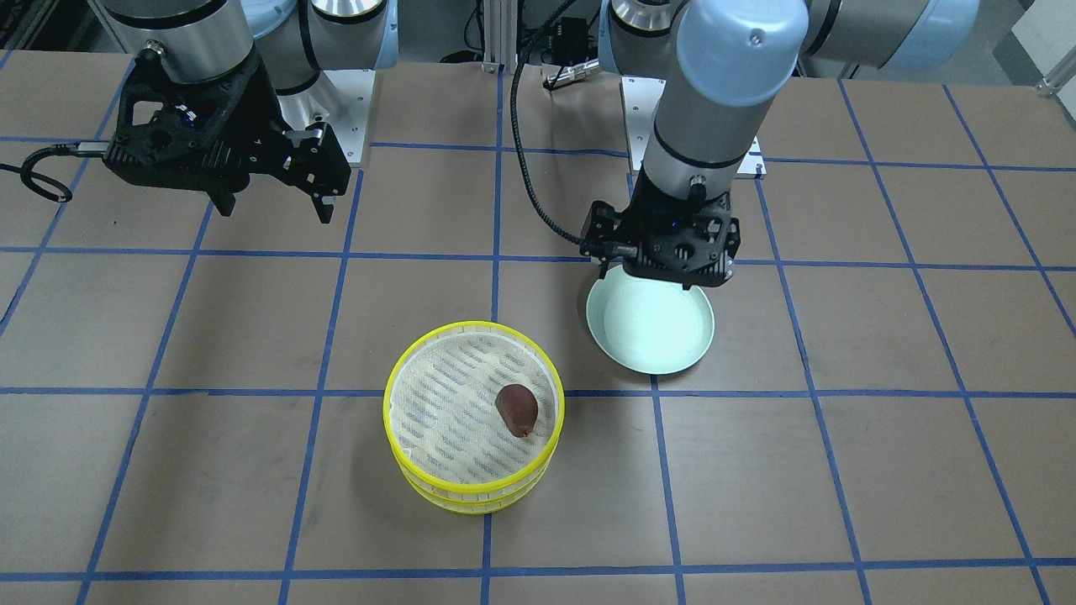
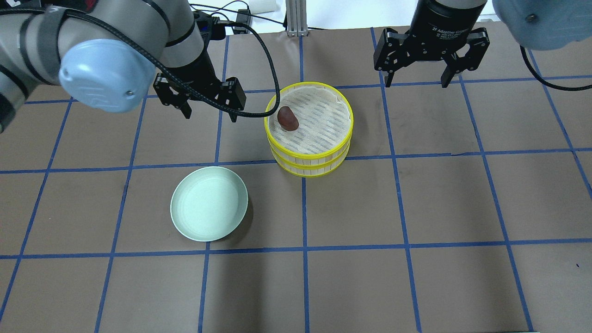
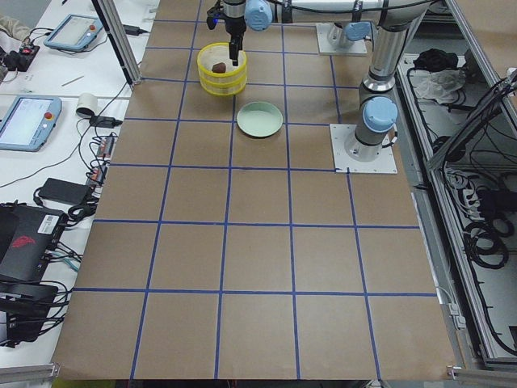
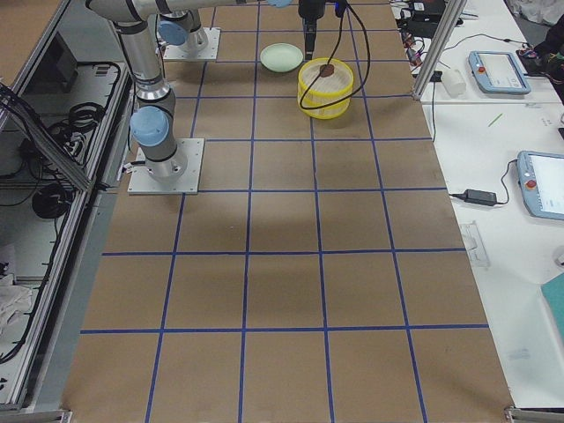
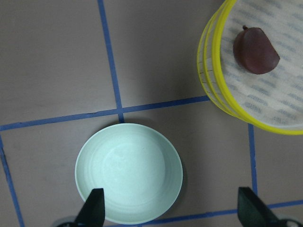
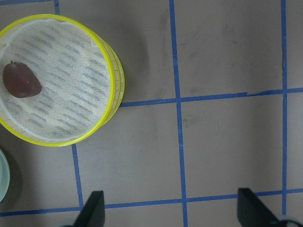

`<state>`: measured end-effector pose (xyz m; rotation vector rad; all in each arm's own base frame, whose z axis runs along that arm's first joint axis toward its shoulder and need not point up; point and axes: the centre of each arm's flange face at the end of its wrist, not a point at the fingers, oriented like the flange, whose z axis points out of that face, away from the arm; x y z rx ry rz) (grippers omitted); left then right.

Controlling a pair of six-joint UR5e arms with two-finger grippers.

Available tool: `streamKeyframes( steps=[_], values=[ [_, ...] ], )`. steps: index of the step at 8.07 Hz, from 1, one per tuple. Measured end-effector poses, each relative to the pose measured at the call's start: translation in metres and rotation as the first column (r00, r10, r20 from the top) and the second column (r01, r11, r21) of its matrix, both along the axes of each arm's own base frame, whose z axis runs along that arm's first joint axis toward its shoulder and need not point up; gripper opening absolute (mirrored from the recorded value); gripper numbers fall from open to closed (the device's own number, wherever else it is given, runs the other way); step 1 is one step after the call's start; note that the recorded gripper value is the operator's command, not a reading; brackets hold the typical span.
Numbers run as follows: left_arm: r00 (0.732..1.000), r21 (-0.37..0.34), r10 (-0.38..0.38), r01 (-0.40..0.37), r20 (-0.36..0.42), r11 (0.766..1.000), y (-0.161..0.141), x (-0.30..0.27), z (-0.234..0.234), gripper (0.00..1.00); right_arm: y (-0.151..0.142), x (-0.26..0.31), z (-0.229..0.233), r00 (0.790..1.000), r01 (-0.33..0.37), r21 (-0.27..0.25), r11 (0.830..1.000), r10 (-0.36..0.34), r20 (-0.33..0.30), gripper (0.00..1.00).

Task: Place buns in different layers of steamer

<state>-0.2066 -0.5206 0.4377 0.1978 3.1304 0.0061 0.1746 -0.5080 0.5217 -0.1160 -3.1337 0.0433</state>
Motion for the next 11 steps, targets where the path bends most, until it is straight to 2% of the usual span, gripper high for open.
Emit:
streamKeyframes(
  steps=[2, 5, 7, 11],
  values=[
    [0.999, 0.011, 0.051, -0.051, 0.006, 0.999, 0.02, 0.031, 0.032, 1.0, 0.0, -0.001, 0.0, 1.0, 0.001, 0.001, 1.0, -0.001, -0.001, 1.0],
    [0.994, -0.01, 0.11, -0.11, -0.007, 0.994, 0.046, 0.061, 0.068, 1.0, -0.001, -0.001, 0.0, 1.0, 0.003, 0.0, 1.0, -0.003, 0.002, 1.0],
    [0.992, -0.021, 0.123, -0.123, -0.011, 0.992, 0.057, 0.066, 0.078, 1.0, -0.001, -0.002, 0.0, 1.0, 0.003, 0.0, 1.0, -0.003, 0.003, 1.0],
    [0.992, -0.027, 0.128, -0.128, -0.011, 0.991, 0.06, 0.068, 0.08, 1.0, -0.001, -0.002, 0.0, 1.0, 0.003, -0.001, 1.0, -0.003, 0.003, 1.0]
  ],
)
